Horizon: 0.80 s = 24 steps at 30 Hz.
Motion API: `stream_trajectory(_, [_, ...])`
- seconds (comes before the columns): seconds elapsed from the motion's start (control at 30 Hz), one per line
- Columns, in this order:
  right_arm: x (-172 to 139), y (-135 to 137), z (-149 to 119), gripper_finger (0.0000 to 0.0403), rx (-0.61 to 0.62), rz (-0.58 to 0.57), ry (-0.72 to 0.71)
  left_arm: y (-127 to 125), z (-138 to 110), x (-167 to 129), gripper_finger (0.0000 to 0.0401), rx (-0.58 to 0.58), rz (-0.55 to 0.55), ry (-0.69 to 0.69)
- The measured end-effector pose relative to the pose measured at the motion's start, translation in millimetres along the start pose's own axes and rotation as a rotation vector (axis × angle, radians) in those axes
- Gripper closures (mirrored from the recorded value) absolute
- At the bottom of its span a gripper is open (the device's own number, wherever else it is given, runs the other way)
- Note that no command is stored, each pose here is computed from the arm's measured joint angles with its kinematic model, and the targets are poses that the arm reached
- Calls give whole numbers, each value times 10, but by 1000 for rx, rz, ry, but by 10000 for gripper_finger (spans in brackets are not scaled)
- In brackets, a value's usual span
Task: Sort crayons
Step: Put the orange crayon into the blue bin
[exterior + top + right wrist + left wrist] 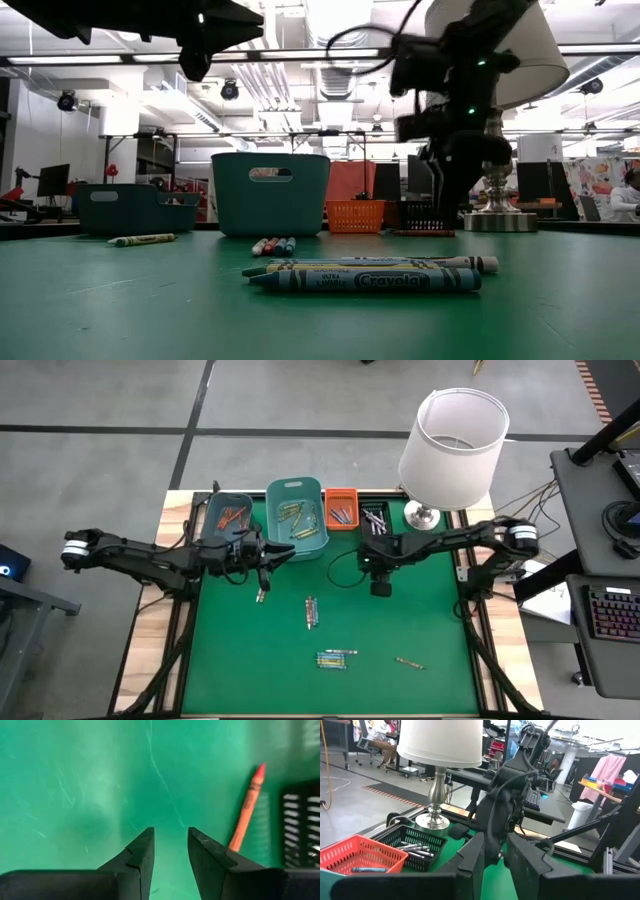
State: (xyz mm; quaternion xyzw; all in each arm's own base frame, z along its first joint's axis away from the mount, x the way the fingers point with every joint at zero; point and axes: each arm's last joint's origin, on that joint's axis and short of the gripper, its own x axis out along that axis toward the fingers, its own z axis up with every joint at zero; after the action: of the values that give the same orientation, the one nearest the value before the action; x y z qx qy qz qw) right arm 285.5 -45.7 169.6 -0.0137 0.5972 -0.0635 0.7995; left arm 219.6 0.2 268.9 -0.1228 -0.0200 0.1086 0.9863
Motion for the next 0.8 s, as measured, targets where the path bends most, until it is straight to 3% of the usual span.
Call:
stream_trajectory(0.27, [-151,19,-438,293,44,-57,-275,2,-6,-3,334,26,2,7])
stream_trajectory(0.43, [-152,15,-646,293,116,-145,-333,2,-5,-4,334,30,2,7])
stream_trajectory(0.8, [-18,0,-600,293,142,-183,-364,-1,9,-5,334,52,-1,-7])
